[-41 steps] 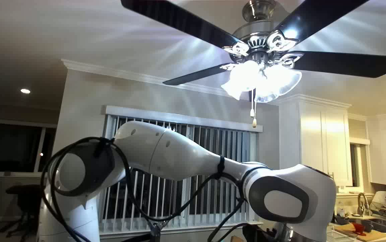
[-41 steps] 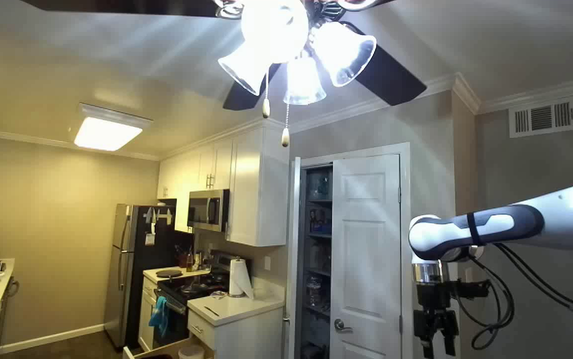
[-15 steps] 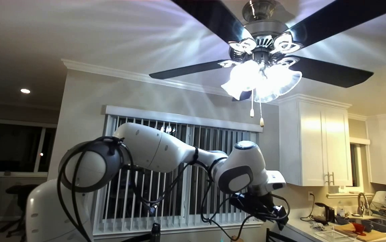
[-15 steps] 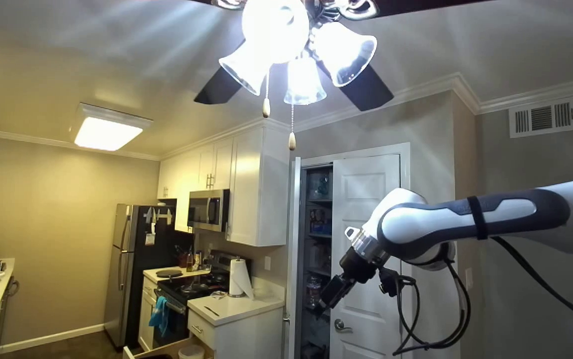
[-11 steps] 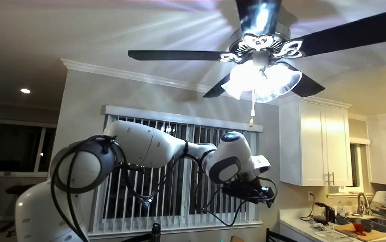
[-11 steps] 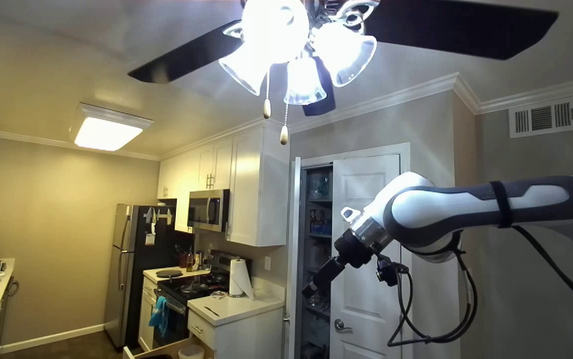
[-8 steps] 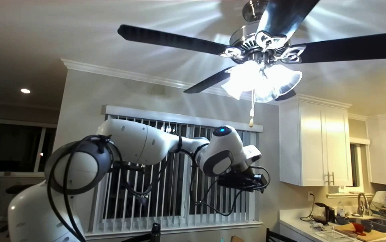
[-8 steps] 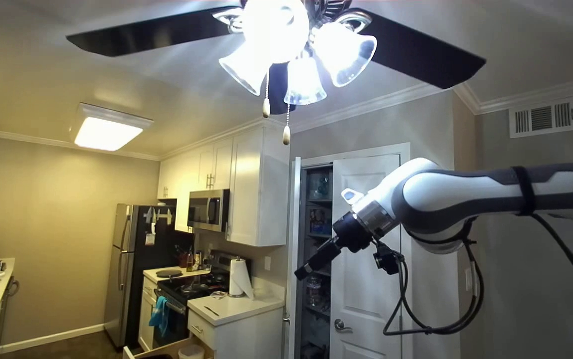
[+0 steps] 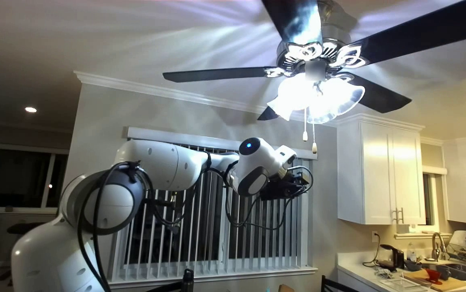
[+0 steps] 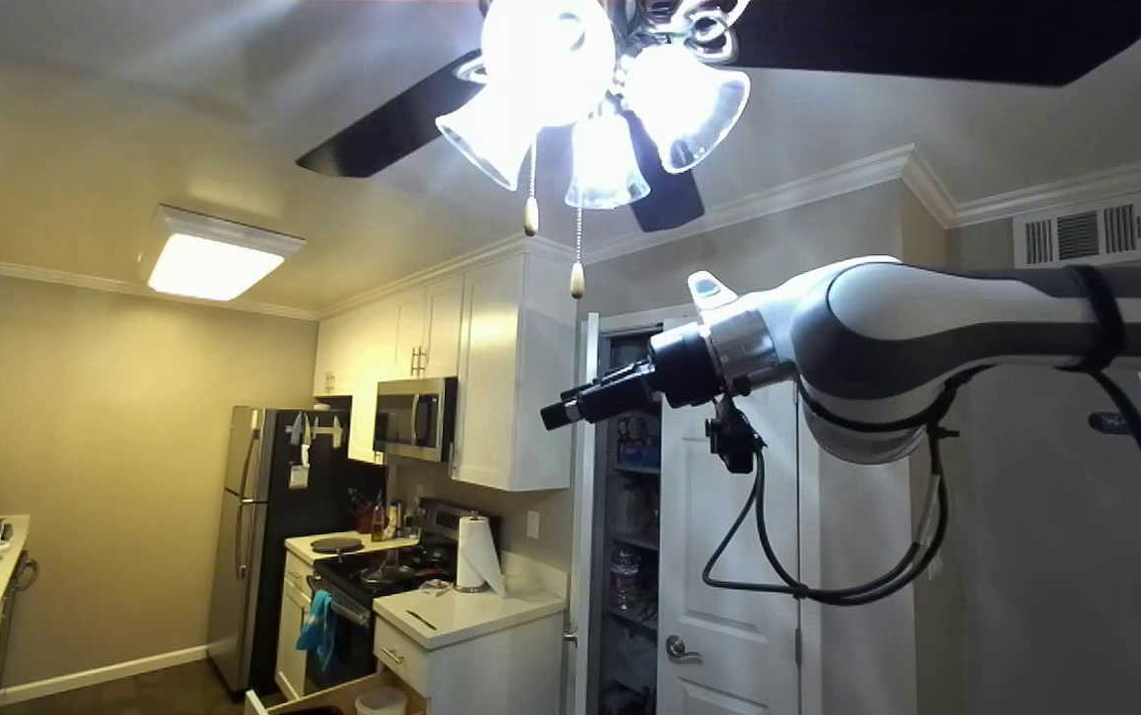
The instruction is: Pull the longer cord of the ceiling lamp
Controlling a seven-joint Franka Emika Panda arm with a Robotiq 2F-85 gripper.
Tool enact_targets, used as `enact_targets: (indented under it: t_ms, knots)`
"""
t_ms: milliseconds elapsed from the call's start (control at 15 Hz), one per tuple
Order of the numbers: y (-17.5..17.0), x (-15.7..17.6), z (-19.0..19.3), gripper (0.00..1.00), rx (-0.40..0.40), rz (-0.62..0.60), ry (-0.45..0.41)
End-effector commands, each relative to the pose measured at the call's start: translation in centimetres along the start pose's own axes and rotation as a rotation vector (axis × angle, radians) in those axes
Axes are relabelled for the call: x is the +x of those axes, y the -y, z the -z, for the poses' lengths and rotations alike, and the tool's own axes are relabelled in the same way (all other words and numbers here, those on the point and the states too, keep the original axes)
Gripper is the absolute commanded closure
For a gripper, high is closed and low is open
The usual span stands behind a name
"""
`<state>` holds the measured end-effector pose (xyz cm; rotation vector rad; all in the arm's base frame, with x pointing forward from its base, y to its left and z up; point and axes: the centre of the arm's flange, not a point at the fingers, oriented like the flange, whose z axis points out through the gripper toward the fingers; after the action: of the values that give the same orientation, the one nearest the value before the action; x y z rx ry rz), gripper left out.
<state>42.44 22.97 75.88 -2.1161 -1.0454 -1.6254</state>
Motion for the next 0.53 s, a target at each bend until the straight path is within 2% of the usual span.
enact_targets:
  t_ms: [0,333,400,467]
  knots:
    - [-0.9,2.3,-1.6,0.0,-0.011,0.105,-0.17]
    - [-0.6,4.8,-1.8,0.0,-0.061,0.204,-0.398]
    - [-0.6,5.2,-1.4,0.0,-0.075,0.21,-0.414]
    - [-1.0,5.4,-1.1,0.0,-0.067,0.177,-0.366]
